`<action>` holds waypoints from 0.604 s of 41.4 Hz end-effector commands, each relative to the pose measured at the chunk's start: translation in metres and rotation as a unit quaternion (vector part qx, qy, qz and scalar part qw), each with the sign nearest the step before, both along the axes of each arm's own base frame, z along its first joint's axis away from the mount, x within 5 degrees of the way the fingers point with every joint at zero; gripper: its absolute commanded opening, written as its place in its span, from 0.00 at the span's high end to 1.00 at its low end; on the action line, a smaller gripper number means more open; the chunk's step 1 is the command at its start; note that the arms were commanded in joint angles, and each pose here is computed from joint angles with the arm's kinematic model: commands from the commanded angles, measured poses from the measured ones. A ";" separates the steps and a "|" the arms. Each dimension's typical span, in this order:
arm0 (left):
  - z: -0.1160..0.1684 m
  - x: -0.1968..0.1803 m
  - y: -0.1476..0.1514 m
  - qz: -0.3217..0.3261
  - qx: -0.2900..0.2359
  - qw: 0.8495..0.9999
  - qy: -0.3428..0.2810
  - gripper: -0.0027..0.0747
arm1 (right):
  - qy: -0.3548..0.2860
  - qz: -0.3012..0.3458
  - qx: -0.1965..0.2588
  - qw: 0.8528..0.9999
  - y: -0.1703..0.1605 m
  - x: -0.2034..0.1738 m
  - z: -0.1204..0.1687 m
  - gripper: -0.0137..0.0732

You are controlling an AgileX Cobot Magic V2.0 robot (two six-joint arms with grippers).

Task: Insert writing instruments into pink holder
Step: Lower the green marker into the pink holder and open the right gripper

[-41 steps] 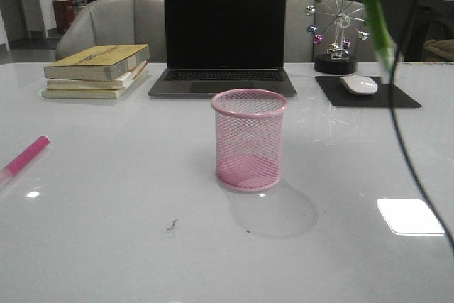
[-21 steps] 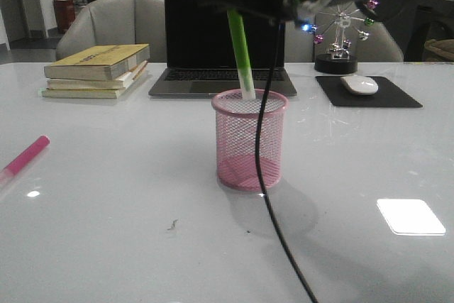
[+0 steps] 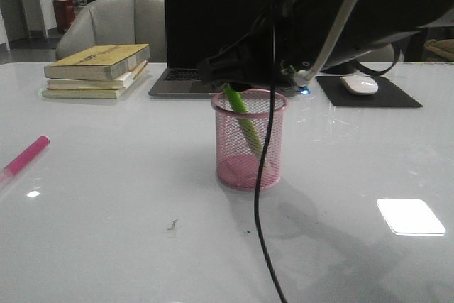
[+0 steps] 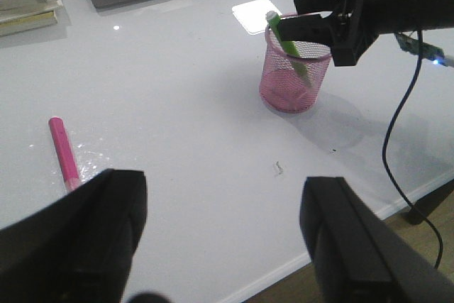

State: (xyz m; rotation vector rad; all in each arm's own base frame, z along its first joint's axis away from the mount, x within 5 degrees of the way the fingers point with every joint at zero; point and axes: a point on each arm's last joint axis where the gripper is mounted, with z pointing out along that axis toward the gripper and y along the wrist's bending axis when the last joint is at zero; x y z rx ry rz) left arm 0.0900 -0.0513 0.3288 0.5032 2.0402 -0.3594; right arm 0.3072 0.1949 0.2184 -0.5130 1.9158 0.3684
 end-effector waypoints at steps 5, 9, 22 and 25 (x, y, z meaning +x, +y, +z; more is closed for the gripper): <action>0.014 0.003 -0.003 -0.001 -0.027 0.999 -0.041 0.31 | -0.045 0.008 0.024 0.999 -0.016 -0.027 0.074 0.30; 0.014 0.003 -0.003 -0.001 -0.027 0.999 -0.041 0.31 | -0.012 0.015 0.005 1.000 -0.029 -0.048 0.093 0.30; 0.014 0.003 -0.003 -0.001 -0.027 0.999 -0.041 0.31 | -0.017 0.023 0.005 1.000 -0.083 -0.135 0.122 0.30; 0.014 0.003 -0.003 -0.001 -0.027 0.999 -0.041 0.31 | -0.015 0.024 0.004 1.000 -0.095 -0.154 0.116 0.30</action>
